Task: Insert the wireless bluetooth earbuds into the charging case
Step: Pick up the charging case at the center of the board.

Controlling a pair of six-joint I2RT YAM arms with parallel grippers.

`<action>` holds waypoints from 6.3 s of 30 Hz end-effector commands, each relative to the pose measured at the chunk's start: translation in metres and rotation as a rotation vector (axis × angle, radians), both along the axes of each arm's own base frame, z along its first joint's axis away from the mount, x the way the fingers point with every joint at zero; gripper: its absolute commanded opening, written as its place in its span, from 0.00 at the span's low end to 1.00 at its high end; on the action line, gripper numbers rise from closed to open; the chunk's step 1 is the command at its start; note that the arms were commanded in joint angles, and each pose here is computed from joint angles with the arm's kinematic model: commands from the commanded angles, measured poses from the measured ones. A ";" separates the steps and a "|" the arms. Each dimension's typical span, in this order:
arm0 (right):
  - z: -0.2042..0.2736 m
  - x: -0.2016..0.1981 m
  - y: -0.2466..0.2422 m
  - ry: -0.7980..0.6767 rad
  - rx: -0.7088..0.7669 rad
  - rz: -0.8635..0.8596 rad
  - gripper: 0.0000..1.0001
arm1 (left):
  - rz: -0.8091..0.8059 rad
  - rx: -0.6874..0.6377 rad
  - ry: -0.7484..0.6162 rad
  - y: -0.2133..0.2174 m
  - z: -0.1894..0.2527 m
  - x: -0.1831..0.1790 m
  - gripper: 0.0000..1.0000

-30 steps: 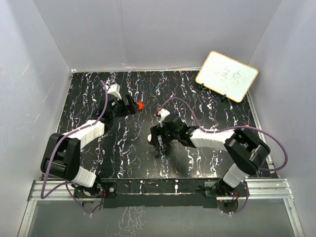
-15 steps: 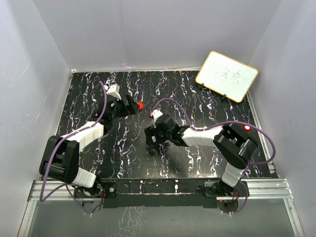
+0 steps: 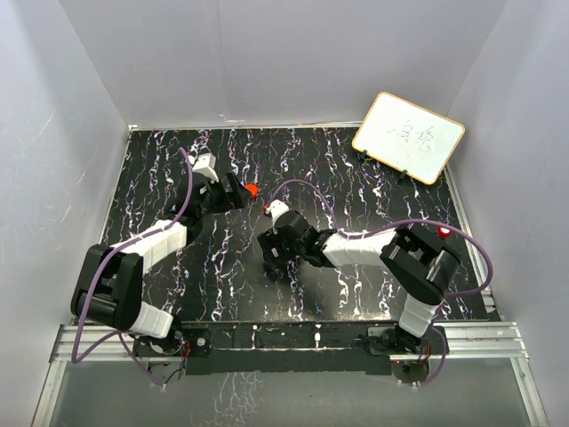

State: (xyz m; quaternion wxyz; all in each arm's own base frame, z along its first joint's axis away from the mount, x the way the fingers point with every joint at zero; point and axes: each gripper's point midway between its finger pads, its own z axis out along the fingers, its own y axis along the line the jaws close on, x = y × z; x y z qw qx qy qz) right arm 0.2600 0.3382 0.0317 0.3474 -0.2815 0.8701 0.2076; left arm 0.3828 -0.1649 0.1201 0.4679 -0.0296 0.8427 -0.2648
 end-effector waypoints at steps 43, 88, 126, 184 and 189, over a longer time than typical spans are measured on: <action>0.158 0.041 -0.050 -0.660 0.261 0.177 0.26 | -0.501 -0.323 -0.014 -0.078 0.051 -0.039 0.80; 0.166 0.046 -0.029 -0.697 0.263 0.282 0.23 | -0.852 -0.439 0.092 -0.149 0.047 -0.094 0.47; 0.178 0.053 -0.038 -0.680 0.313 0.194 0.54 | -0.800 -0.456 0.069 -0.149 0.052 -0.085 0.00; 0.191 0.071 -0.067 0.042 1.104 0.025 0.48 | -0.526 -0.703 -0.228 -0.142 0.125 -0.048 0.00; 0.192 0.071 -0.067 0.045 1.123 0.035 0.45 | -0.540 -0.706 -0.224 -0.146 0.125 -0.052 0.00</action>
